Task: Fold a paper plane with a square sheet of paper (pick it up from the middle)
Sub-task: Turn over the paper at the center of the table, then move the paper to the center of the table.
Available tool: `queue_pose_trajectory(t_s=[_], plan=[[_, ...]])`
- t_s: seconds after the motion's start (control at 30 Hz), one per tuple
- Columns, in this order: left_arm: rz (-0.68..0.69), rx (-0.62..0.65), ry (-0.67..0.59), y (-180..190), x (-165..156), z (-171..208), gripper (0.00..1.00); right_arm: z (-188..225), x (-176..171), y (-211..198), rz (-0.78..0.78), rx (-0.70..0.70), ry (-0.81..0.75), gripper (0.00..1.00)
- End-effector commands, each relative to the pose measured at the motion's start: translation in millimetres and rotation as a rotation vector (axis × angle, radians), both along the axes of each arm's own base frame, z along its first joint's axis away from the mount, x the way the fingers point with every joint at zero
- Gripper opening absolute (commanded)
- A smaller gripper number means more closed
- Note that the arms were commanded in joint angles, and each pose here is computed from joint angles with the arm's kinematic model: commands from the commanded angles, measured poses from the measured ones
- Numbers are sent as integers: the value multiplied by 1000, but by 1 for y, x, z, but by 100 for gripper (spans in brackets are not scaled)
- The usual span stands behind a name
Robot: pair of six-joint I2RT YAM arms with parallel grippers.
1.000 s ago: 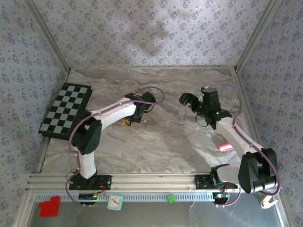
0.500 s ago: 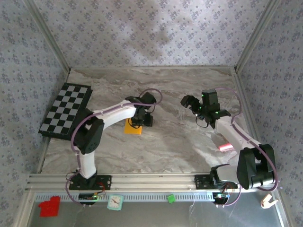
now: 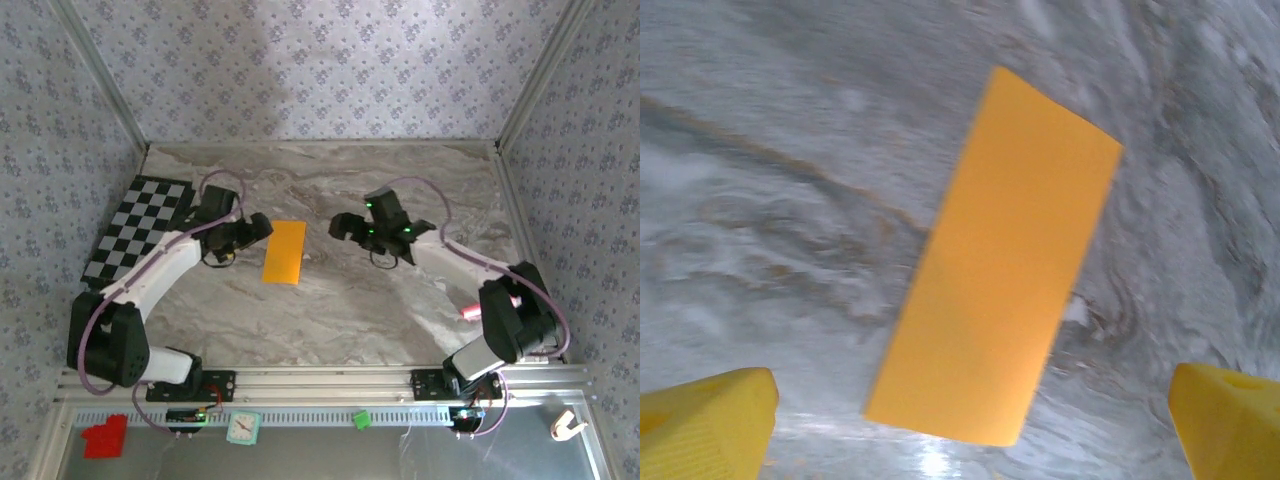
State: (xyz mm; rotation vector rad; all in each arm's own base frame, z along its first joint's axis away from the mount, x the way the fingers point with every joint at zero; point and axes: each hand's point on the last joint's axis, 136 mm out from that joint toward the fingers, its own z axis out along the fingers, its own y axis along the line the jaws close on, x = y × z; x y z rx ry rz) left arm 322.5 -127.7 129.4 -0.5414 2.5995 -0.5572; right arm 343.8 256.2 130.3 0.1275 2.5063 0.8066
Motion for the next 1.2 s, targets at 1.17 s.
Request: queue_pose_trajectory(t_s=[1.17], plan=[[63, -255, 51, 18, -10, -21, 100, -127, -60, 54, 244, -175, 350, 84]])
